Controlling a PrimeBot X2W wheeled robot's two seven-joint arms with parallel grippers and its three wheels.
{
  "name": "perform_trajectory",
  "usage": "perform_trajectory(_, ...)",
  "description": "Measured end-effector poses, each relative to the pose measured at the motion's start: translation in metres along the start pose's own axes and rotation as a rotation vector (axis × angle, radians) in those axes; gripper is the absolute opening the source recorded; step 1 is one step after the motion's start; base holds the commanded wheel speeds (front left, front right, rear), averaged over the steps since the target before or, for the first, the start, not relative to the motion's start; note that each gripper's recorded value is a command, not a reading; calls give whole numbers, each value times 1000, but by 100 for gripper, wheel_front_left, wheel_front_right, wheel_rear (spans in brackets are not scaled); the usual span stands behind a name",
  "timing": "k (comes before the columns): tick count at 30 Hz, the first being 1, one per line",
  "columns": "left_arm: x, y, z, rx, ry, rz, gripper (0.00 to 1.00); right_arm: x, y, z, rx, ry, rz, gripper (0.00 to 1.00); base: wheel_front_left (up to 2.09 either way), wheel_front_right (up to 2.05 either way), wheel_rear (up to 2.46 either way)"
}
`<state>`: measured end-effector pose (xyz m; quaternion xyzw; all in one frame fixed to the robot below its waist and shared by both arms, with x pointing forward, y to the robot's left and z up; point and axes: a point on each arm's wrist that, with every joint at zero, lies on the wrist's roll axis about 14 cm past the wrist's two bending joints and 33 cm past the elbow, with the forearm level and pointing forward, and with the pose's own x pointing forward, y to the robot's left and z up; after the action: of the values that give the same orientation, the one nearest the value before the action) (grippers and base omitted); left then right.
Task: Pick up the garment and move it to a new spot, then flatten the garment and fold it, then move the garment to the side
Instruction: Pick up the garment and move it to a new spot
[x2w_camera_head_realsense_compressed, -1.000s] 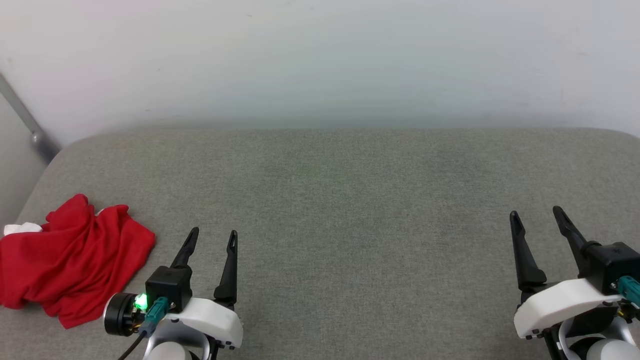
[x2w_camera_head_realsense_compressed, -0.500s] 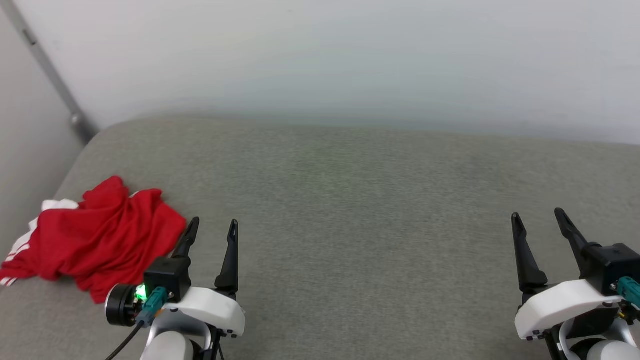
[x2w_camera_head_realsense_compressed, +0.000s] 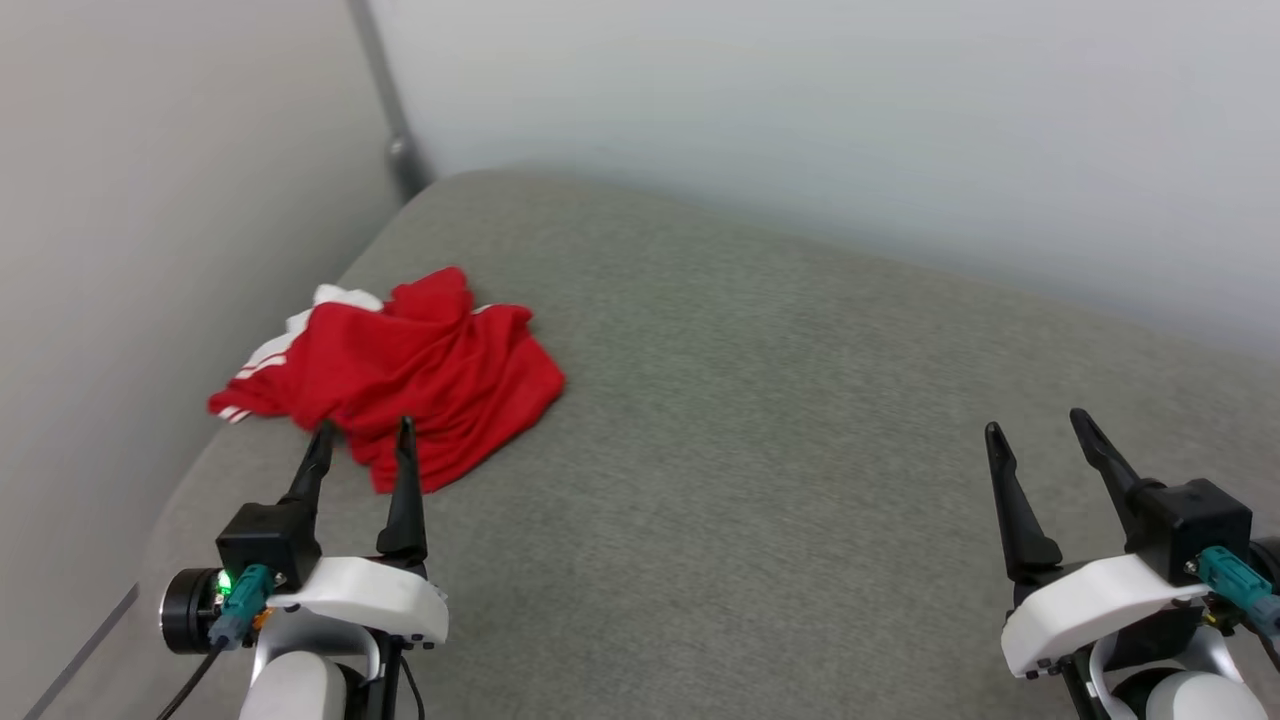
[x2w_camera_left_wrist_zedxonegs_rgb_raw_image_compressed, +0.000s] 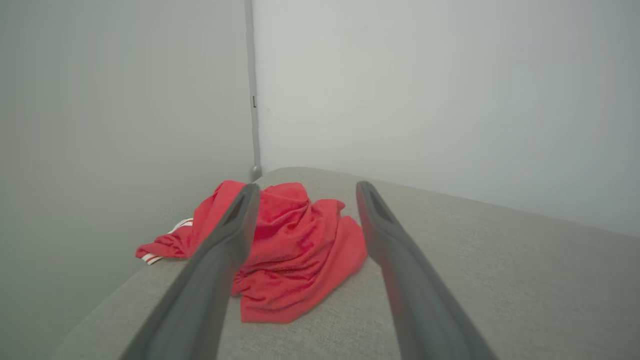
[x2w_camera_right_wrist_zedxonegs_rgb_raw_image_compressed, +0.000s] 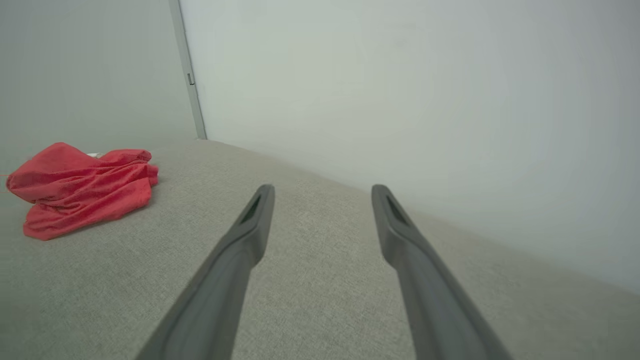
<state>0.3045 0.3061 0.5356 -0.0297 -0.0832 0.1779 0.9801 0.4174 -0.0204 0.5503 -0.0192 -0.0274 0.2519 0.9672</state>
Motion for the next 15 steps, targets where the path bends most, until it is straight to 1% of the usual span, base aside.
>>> perform_trajectory(9,-26,47,8,13,-13,136,100,25,45,-2,18,-1,135,100,0,0,0)
perform_trajectory(15,-27,53,7,39,-6,151,100,30,49,-5,25,2,150,100,0,0,0)
